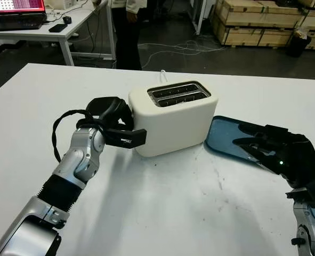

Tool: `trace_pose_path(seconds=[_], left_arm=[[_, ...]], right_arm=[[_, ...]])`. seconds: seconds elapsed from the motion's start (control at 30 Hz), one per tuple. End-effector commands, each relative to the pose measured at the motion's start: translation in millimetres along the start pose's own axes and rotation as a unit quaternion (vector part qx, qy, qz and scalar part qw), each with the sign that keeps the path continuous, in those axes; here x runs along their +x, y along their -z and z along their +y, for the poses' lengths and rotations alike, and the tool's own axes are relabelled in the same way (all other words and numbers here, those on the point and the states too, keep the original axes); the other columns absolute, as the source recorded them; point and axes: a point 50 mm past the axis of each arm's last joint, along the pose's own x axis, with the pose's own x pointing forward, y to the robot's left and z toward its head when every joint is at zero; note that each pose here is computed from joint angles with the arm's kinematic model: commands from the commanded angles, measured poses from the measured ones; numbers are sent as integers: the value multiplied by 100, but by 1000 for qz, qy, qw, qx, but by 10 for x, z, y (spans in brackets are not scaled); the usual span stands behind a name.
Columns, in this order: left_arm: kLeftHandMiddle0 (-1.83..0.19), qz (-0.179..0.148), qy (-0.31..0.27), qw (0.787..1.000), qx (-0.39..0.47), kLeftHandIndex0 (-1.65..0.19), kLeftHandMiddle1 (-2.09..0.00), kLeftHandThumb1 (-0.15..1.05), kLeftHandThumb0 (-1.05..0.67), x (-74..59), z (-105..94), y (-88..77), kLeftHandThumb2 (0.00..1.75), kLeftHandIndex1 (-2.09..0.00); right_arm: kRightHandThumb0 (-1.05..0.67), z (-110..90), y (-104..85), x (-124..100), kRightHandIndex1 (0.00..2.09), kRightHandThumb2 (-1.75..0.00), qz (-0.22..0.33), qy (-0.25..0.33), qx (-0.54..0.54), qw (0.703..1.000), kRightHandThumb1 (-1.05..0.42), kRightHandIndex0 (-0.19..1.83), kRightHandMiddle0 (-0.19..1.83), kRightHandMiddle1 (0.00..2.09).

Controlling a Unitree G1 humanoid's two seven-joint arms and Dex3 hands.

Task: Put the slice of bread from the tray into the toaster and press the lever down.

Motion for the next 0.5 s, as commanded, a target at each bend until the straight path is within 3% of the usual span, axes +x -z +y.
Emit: trace_pose_path(seconds=[0.0,0.17,0.4,0.47], left_arm=[[-74,-69,267,959,-62,-110,-90,84,-24,-346,-1347,-599,1,-1],[-74,-84,244,965,-49,-116,-100,82,-25,-316,-1271,-522,0,-4],[-81,-80,224,970,-42,-120,-103,83,-24,-283,-1197,-485,0,-7],[-81,-82,192,976,-53,-122,-118,81,-25,-289,-1134,-484,0,-10]], right_arm=[[-31,-5,-39,92,36,0,-8,-5,-15,1000,-86,96,101,0],[-30,19,-18,140,35,0,-11,-7,-2,1000,-86,97,101,0],[-31,10,-20,190,34,0,-19,-7,-16,1000,-86,99,101,0],[-31,12,-18,198,35,0,-22,-5,-11,1000,-86,100,101,0]])
